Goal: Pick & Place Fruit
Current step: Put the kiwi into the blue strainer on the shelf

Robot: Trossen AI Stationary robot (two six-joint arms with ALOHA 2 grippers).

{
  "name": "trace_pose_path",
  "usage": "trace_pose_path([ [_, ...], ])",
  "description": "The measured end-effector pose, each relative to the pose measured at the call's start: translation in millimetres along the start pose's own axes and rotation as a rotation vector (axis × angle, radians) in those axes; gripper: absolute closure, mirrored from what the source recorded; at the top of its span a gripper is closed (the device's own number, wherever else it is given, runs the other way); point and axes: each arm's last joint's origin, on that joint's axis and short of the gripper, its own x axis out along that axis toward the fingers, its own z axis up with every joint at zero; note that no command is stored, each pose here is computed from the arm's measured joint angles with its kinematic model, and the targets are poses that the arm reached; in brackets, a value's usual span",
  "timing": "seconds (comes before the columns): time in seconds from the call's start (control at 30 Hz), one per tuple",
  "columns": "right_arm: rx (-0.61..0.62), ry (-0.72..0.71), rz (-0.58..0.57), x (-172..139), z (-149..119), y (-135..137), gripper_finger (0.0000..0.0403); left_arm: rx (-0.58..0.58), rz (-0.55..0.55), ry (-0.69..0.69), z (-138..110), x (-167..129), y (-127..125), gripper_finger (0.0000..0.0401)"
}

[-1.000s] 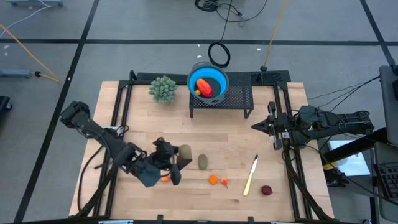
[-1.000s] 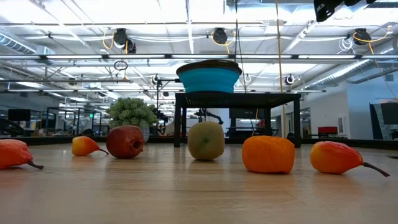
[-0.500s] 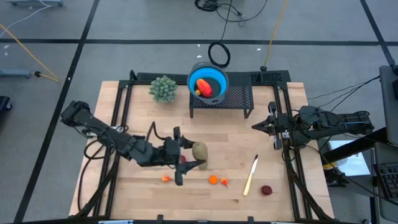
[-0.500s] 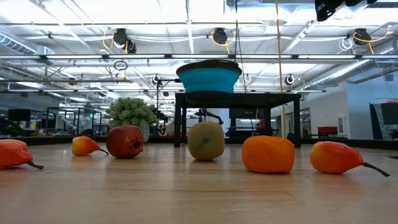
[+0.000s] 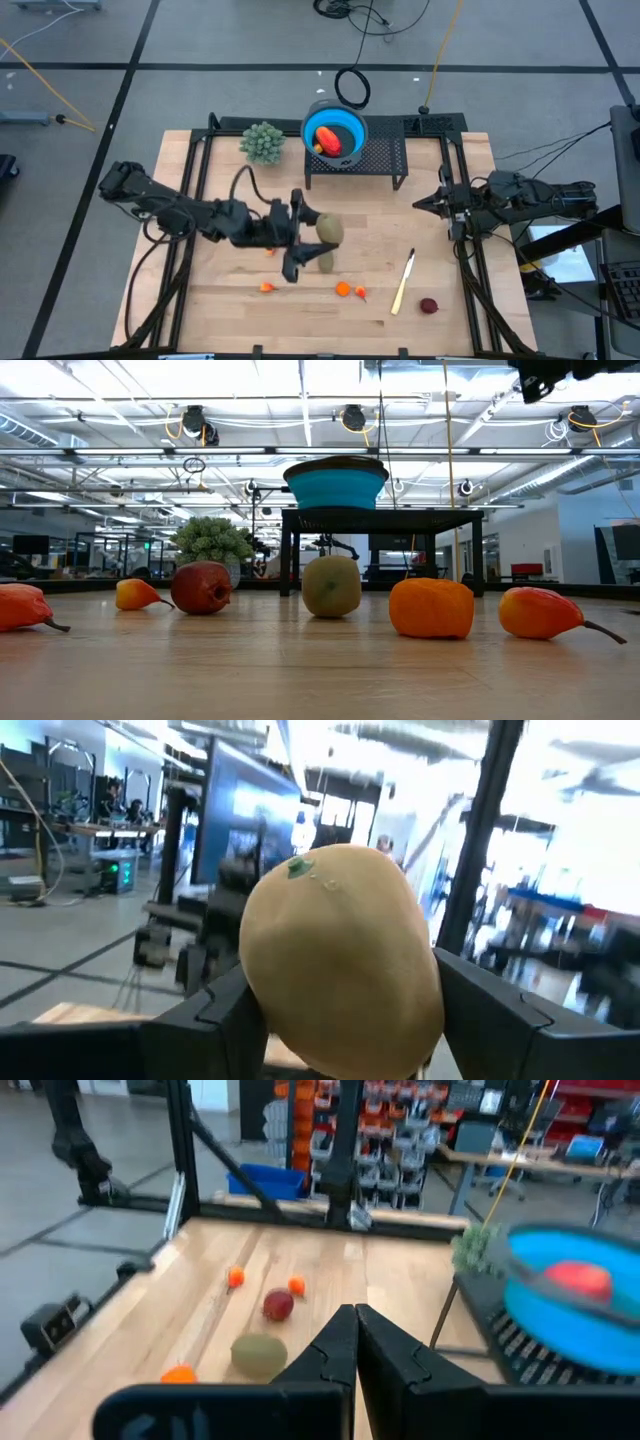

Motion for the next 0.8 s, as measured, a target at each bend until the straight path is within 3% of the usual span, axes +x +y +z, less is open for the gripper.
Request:
trace_pose_path([
  [0.27,0.060,0.002,-0.032,11,-35,2,0.0403,-0.238,0.055,-0.115,14,8,33,0.0164],
  [0.47,0.079,-0.038,-0.091,9,-55,1,0.0403,-0.512,0.123,-0.173,20,13,67,0.0164],
  [0.6,0.096,-0.061,-0.160,5,-63,0,0.0403,-0.680,0.158,-0.218,24,14,87,0.0164],
  [0.8,0.100,-0.095,-0.164,0,-67,0,0.0403,-0.890,0.193,-0.288,30,13,114,0.0164],
])
